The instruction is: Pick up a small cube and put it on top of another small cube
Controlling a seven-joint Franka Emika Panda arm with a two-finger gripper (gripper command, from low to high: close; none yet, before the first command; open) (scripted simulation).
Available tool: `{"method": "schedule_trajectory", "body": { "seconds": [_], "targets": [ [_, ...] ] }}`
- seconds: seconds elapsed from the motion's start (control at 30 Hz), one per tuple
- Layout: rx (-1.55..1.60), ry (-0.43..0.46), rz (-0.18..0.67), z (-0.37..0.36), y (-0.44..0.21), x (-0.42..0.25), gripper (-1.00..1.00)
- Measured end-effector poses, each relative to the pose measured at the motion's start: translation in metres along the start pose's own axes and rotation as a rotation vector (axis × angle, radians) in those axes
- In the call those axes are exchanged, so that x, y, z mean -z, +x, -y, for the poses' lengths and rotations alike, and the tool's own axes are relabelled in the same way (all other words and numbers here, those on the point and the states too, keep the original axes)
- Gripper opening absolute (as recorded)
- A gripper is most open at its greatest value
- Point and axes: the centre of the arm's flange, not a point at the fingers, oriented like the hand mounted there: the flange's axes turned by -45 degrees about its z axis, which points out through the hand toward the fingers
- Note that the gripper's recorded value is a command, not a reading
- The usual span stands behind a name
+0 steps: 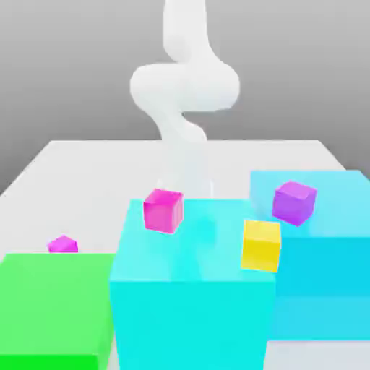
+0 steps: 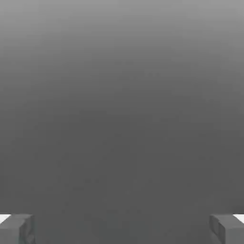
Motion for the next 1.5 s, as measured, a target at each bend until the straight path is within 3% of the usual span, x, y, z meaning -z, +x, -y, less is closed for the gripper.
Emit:
{"method": "schedule_trajectory", "body": {
  "seconds": [0.3, 0.63, 0.9, 0.93, 1.17, 1.5],
  "targets": [
    [-0.22, -0.129, 0.311, -0.153, -0.127, -0.184, 0.0],
    [-0.526, -0.221, 0.674, -0.253, -0.398, -0.257, 0.0],
    [-0.548, -0.231, 0.699, -0.258, -0.454, -0.296, 0.0],
    [-0.549, -0.229, 0.699, -0.257, -0.459, -0.301, -1.0],
    [-0.55, -0.227, 0.699, -0.256, -0.46, -0.302, -1.0],
    [-0.545, -0.244, 0.672, -0.27, -0.405, -0.251, -1.0]
  ]
}}
